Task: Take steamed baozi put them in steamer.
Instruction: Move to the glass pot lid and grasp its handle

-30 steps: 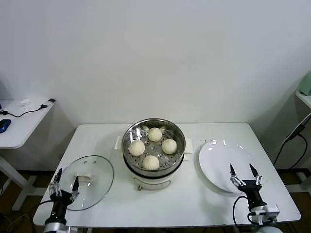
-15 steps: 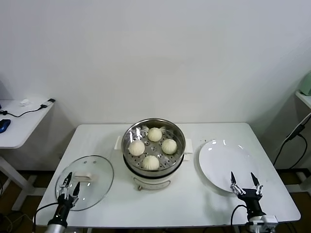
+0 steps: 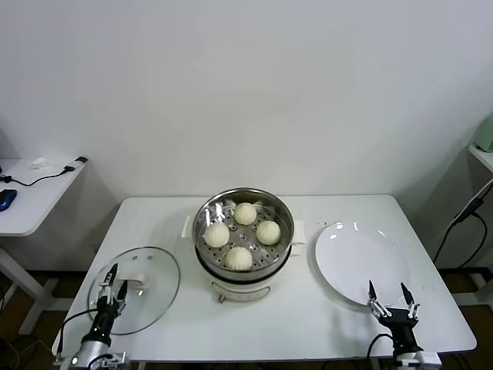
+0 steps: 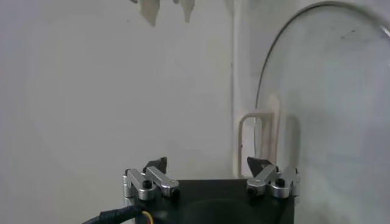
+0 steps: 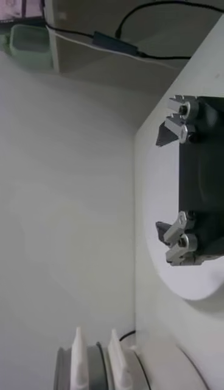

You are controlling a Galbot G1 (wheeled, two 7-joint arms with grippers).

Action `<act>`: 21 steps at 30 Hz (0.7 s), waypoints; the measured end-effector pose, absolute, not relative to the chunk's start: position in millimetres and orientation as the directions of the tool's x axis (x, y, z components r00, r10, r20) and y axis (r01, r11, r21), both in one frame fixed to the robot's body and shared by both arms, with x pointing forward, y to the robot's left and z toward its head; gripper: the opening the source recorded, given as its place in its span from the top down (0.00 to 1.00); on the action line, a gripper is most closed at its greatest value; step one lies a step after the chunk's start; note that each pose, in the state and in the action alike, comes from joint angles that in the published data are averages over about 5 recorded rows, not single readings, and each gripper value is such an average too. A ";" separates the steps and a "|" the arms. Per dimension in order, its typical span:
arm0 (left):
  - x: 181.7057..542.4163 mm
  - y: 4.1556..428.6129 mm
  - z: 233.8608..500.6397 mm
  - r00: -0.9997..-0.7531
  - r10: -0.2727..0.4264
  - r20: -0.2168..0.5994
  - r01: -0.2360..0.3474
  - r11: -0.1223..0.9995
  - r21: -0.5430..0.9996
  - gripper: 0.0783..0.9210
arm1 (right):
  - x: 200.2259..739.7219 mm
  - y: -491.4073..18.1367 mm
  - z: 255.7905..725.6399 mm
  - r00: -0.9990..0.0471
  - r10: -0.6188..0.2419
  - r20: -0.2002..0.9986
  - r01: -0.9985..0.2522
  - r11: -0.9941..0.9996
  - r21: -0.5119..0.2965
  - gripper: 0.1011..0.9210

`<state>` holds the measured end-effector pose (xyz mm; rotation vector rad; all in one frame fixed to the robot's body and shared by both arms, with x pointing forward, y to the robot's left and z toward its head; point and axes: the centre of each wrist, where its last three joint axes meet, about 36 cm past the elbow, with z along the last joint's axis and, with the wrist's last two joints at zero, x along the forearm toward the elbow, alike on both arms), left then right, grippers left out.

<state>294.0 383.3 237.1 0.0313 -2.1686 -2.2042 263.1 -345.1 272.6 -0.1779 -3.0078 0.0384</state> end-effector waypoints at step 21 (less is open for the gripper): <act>305.0 390.5 210.6 -0.996 -0.080 0.050 0.053 -0.036 0.998 0.65 | 260.2 -337.2 263.5 -0.984 0.118 0.135 0.115 0.993 -0.030 0.12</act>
